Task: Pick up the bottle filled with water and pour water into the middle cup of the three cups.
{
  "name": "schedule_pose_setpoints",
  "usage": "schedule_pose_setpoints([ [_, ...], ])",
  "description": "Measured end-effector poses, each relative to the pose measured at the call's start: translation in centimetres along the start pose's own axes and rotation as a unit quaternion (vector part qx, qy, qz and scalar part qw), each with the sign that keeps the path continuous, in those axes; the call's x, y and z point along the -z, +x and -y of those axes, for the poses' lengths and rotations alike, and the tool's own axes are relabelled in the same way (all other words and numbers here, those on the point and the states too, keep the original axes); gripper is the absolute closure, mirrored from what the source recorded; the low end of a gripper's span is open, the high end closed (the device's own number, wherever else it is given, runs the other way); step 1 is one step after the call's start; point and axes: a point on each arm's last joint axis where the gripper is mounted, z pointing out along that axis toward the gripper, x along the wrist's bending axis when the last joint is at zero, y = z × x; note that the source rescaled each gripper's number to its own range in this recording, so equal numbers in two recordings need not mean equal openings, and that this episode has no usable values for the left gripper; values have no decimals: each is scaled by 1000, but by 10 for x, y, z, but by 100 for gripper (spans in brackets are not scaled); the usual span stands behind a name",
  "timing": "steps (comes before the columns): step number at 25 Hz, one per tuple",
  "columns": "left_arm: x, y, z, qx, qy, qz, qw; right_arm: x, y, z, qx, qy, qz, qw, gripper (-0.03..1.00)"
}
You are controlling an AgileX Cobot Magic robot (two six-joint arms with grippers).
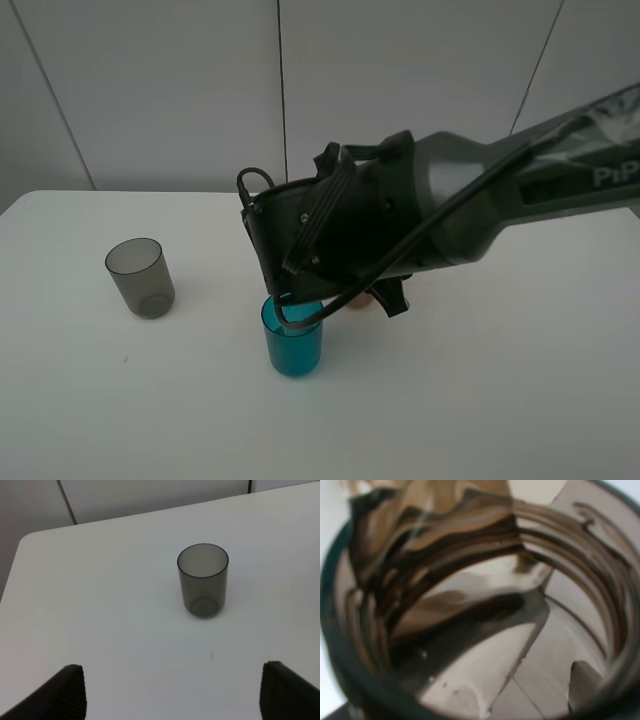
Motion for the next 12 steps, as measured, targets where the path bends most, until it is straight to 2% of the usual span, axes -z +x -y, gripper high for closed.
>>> schedule_pose_setpoints([
  [12,0,0,0,0,0,0,1000,0,0,0,15,0,0,1000,96],
])
